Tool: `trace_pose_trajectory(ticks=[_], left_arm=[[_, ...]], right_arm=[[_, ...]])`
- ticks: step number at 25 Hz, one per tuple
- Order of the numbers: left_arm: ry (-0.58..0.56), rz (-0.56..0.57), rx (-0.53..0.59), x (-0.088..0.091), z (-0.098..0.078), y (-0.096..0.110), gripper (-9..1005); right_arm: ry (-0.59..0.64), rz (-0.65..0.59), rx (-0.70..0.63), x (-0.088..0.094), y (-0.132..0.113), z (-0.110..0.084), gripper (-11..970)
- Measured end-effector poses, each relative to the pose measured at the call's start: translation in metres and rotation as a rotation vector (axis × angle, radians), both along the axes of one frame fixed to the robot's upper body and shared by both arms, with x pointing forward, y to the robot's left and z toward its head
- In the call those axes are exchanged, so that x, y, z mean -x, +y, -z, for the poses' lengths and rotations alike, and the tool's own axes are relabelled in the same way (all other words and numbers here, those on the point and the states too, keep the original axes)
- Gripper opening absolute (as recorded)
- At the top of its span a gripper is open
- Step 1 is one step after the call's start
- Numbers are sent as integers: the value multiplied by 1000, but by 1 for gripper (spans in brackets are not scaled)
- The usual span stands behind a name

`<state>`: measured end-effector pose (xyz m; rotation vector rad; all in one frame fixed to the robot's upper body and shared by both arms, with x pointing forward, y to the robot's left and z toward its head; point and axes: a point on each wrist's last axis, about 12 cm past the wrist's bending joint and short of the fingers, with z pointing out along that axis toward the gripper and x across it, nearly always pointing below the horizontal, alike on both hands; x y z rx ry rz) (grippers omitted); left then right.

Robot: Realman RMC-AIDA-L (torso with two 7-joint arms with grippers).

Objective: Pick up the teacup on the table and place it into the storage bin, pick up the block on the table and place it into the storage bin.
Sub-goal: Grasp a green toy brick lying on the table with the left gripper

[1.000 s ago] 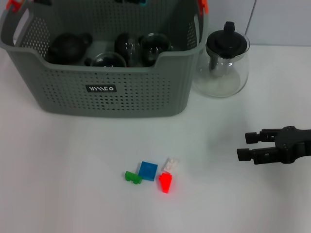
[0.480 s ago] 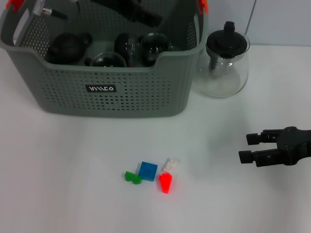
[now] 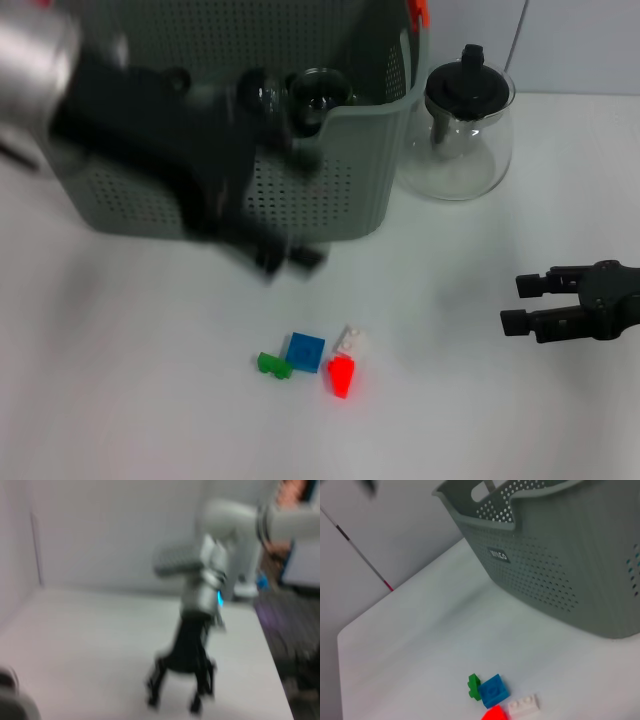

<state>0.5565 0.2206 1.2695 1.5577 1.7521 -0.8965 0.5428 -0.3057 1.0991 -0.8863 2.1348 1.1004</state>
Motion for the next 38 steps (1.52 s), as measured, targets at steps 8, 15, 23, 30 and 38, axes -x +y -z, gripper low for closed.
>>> trace_pose_trajectory(ticks=[8,15,23,30,38], left_arm=[[204,-140,-383,13,63,-26,939],[353,-402,-538,5,93,-54,938],[429,-613,-602,-1,109,-71,937],[475,-733,-624,-2,123,-77,935],[490,-764,-637,0,138,-83,934]], right_arm=[[10,6,-1,1,0,0,881],[2,-2,12,-1,0,0,881],[-74,-49,33,-7,7,-8,882],[-146,-104,55,-13,13,-15,881],[-180,-128,64,-15,15,-17,882]])
